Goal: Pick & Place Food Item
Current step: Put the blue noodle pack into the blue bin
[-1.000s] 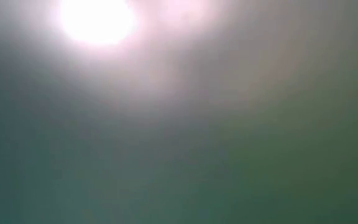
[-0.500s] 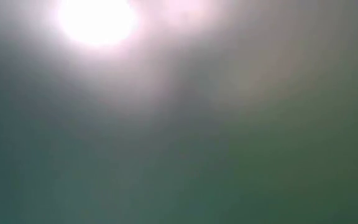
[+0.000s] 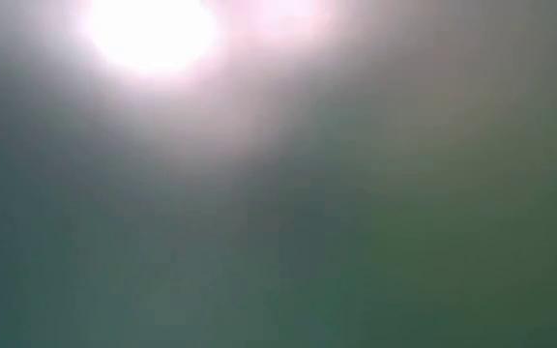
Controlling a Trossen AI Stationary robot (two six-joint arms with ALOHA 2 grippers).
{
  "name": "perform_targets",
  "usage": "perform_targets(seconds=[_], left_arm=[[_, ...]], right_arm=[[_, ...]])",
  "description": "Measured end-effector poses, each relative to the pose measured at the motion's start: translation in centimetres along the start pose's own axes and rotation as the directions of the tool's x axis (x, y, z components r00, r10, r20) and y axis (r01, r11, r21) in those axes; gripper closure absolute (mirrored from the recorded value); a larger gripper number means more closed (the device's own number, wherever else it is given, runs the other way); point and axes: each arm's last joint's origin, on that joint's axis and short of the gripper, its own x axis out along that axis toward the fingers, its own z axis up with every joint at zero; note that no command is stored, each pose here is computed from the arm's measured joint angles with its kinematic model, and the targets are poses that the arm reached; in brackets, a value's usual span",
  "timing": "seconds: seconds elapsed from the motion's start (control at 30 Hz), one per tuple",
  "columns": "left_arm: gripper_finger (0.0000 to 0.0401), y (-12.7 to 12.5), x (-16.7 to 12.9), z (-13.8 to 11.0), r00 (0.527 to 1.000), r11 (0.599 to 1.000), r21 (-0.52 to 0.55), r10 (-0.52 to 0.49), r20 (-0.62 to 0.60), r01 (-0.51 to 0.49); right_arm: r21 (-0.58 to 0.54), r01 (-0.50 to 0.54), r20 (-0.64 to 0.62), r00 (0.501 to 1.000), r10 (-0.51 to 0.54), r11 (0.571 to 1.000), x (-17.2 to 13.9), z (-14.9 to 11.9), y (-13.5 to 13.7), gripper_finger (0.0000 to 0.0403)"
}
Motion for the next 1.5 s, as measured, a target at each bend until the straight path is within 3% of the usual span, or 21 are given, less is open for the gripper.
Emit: perform_targets(seconds=[0.23,0.47,0.67,1.13,1.5], left_arm=[[0.0401,0.0,0.0,0.0,1.0,1.0,0.0,0.0,0.0,0.0],[0.0401,0.0,0.0,0.0,1.0,1.0,0.0,-0.001,0.0,0.001],[0.0401,0.0,0.0,0.0,1.0,1.0,0.0,0.0,0.0,0.0],[0.0401,0.0,0.0,0.0,1.0,1.0,0.0,0.0,0.0,0.0],[0.0401,0.0,0.0,0.0,1.0,1.0,0.0,0.0,0.0,0.0]], right_arm=[[0.016,0.071,0.245,0.967,-0.073,0.997,-0.5,-3.4,0.6,0.0229],[0.027,0.054,0.226,0.972,-0.058,0.998,0.5,-5.1,0.4,0.0229],[-0.142,0.07,0.238,0.971,-0.035,0.987,1.0,-4.8,1.3,0.0229],[-0.078,0.058,0.259,0.965,-0.036,0.995,1.2,-3.9,1.7,0.0228],[-0.098,0.074,0.262,0.964,-0.045,0.992,1.4,-3.8,1.4,0.0112]])
